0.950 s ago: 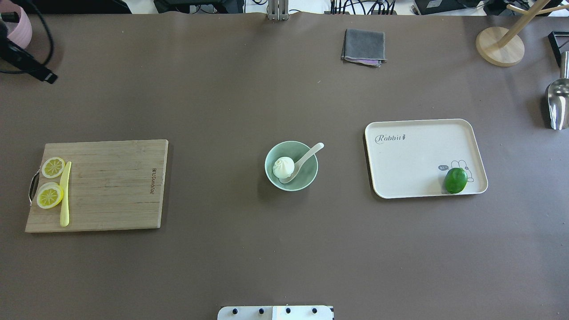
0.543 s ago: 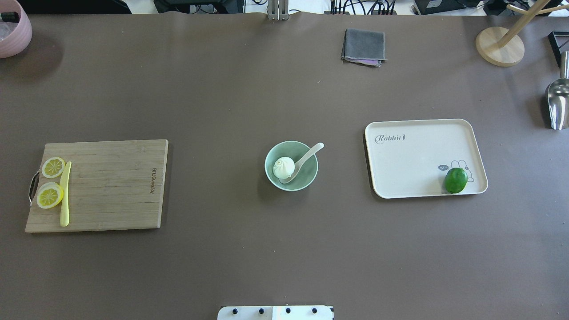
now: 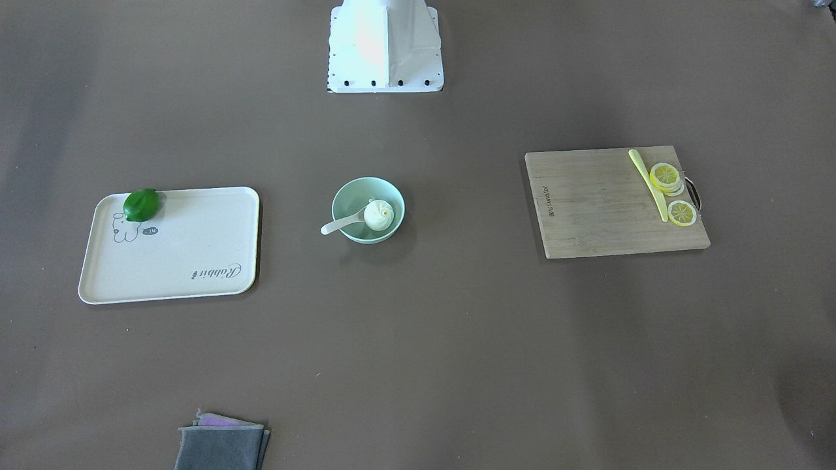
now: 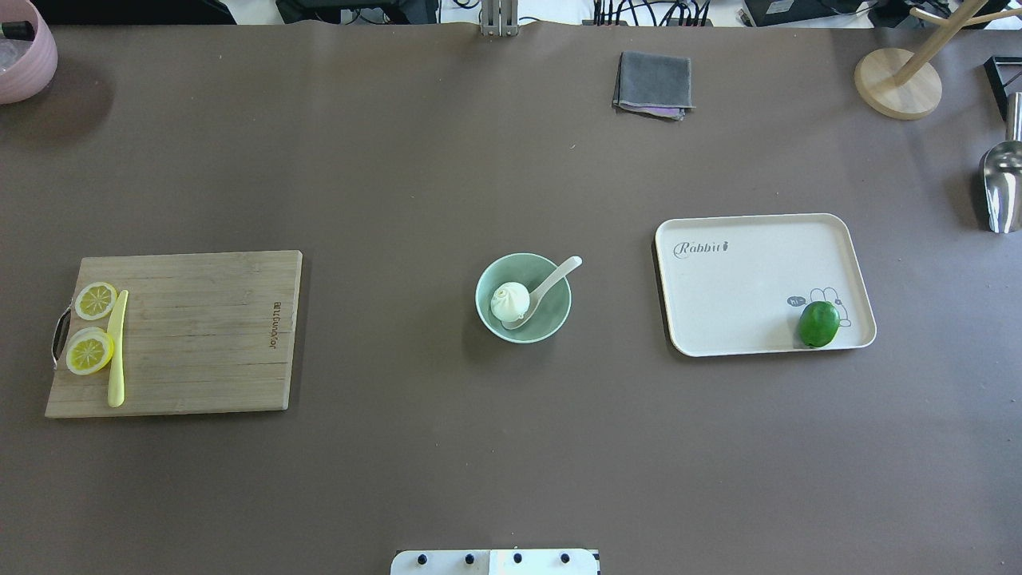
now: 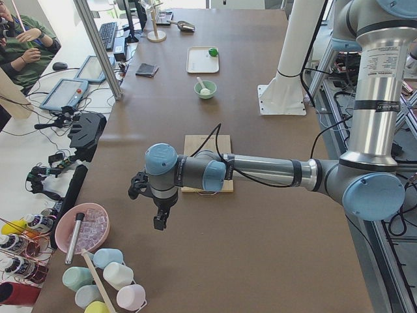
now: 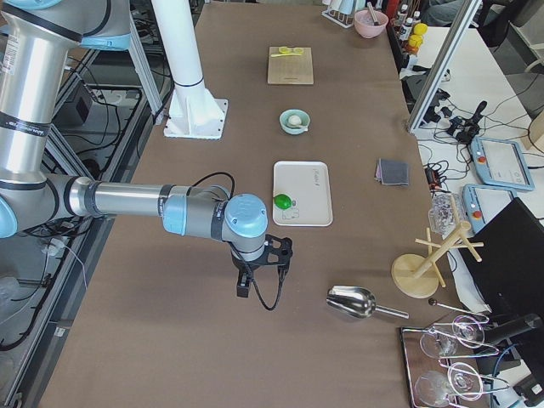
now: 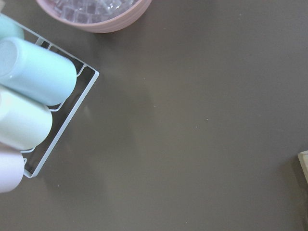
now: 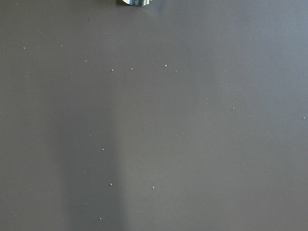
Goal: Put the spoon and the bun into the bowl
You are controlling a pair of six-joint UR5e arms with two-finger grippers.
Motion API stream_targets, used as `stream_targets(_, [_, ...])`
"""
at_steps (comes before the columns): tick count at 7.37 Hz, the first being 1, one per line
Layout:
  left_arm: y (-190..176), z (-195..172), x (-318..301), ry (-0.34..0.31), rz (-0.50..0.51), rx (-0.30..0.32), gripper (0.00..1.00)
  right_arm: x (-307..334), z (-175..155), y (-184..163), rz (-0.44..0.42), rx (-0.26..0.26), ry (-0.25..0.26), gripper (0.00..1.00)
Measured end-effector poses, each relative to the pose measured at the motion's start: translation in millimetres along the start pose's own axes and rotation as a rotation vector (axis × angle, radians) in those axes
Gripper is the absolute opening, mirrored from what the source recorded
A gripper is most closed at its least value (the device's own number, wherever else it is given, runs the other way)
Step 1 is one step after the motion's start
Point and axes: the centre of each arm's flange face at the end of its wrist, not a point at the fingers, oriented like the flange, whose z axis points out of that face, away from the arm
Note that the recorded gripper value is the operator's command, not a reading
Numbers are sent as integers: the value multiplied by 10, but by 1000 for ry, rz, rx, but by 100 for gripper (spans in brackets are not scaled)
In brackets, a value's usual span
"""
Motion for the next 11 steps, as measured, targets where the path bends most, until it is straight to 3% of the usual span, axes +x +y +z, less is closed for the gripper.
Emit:
stream_targets(3, [304, -97, 133, 8, 17, 15, 98, -7, -1, -5, -3, 0, -2, 100])
stream_targets(11, [369, -67, 148, 13, 21, 10, 98, -10, 6, -5, -4, -2, -8, 100])
